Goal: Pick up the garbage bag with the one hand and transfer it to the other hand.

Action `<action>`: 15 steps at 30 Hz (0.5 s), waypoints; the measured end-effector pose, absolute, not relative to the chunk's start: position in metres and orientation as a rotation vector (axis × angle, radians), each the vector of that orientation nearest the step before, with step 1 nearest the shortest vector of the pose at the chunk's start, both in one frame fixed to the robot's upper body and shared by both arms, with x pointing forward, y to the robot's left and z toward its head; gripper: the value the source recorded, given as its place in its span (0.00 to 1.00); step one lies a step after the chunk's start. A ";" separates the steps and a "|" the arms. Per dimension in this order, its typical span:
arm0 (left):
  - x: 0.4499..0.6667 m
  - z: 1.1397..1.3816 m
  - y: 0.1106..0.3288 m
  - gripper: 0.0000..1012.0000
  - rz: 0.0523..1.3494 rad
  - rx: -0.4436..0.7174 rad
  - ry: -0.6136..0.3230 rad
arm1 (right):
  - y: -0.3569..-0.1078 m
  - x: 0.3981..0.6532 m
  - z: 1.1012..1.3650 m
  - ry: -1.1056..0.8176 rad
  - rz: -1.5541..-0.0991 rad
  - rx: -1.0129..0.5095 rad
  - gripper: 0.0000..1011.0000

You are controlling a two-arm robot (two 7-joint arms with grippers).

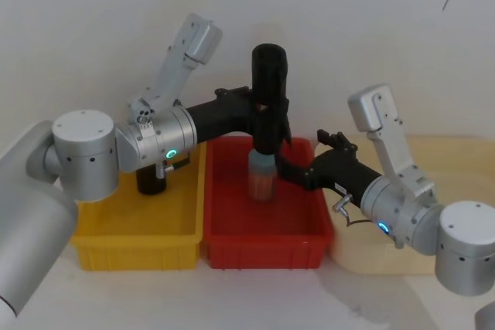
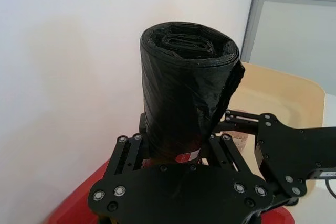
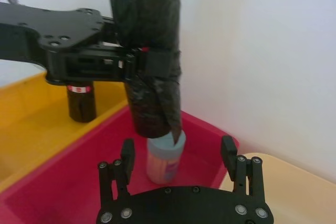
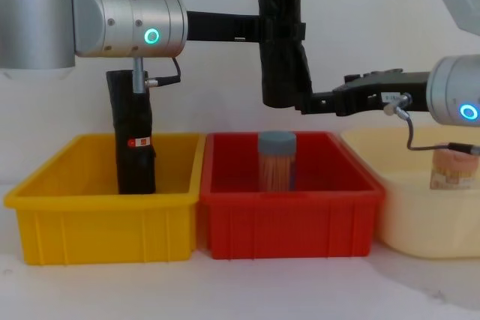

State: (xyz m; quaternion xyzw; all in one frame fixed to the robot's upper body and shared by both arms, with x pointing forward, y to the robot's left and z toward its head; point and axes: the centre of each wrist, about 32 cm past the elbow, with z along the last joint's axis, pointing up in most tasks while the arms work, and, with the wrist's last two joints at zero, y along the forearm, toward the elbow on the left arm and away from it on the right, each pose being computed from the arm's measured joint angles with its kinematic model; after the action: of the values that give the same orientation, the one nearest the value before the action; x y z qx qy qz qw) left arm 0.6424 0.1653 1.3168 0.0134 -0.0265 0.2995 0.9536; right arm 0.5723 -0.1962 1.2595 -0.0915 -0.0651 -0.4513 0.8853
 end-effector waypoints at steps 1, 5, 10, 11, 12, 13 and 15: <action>0.642 1.317 0.165 0.46 0.609 0.027 -0.054 | -0.196 0.572 1.260 -0.135 -0.934 -0.190 0.99; 0.642 1.317 0.165 0.46 0.609 0.027 -0.054 | -0.193 0.573 1.263 -0.138 -0.913 -0.184 0.99; 0.642 1.317 0.165 0.46 0.609 0.027 -0.054 | -0.190 0.576 1.265 -0.139 -0.897 -0.181 0.99; 0.642 1.317 0.165 0.46 0.609 0.027 -0.054 | -0.189 0.577 1.265 -0.139 -0.893 -0.180 0.99; 0.642 1.317 0.165 0.46 0.609 0.027 -0.054 | -0.189 0.577 1.265 -0.139 -0.893 -0.180 0.99; 0.642 1.317 0.165 0.46 0.609 0.027 -0.054 | -0.188 0.579 1.265 -0.138 -0.890 -0.179 0.99; 0.642 1.317 0.165 0.46 0.609 0.027 -0.054 | -0.186 0.581 1.265 -0.137 -0.887 -0.179 0.99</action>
State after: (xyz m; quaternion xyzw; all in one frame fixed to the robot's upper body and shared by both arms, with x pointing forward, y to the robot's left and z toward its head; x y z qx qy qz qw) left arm 0.6424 0.1654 1.3168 0.0133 -0.0264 0.2996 0.9536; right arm 0.5809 -0.1863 1.2647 -0.0862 -0.0663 -0.4280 0.8972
